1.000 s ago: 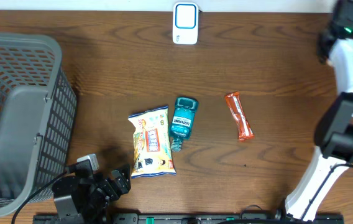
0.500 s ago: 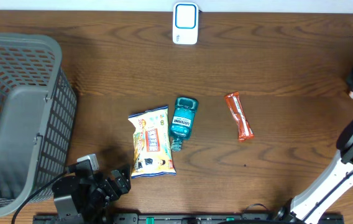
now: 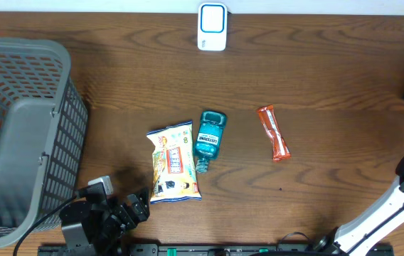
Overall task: Scan the item barcode
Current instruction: 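Carry the orange packet right and release it off the table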
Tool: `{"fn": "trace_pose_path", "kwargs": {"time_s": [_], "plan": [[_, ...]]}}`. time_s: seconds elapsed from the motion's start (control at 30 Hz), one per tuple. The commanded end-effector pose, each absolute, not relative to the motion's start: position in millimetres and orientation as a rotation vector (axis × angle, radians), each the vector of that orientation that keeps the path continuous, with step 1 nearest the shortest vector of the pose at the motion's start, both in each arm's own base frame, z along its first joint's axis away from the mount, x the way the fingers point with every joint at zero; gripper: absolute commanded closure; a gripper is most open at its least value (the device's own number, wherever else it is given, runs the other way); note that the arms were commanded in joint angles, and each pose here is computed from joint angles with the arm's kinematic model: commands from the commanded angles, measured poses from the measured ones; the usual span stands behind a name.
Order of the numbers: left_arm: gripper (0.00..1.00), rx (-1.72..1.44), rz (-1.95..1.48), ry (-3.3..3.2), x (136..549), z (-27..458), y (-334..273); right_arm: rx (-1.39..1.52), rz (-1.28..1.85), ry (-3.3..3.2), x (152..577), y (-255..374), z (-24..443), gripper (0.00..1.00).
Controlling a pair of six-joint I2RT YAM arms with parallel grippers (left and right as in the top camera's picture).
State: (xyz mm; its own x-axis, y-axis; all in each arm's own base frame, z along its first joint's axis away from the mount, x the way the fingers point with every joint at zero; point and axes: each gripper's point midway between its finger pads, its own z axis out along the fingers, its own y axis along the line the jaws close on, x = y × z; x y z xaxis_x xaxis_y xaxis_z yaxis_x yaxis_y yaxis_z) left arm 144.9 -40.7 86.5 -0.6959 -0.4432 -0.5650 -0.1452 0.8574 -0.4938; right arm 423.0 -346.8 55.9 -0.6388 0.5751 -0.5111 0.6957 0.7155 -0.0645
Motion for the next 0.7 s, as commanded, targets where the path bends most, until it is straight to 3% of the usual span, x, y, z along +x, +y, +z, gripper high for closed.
{"fn": "trace_pose_path", "kwargs": {"time_s": [0.0, 0.17, 0.3, 0.43, 0.6, 0.67], "plan": [[0.02, -0.422, -0.553, 2.357, 138.2, 78.9, -43.1, 0.809, -0.224, 2.309, 456.9, -312.8, 145.9, 0.01], [0.02, -0.422, -0.553, 2.357, 138.2, 78.9, -43.1, 0.604, 0.042, 2.164, 482.1, -236.0, 239.0, 0.01], [0.01, -0.422, -0.553, 2.357, 138.2, 78.9, -43.1, 0.416, 0.343, 2.133, 491.2, -144.3, 282.6, 0.01], [0.01, -0.422, -0.553, 2.357, 138.2, 78.9, -43.1, 0.253, 0.59, 2.185, 491.5, -63.5, 285.0, 0.01], [0.02, -0.422, -0.553, 2.357, 138.2, 78.9, -43.1, 0.145, 0.761, 2.428, 467.4, 33.7, 242.1, 0.01], [0.02, -0.422, -0.553, 2.357, 138.2, 78.9, -43.1, 0.12, 0.766, 2.554, 451.6, 62.9, 219.5, 0.18]]}}
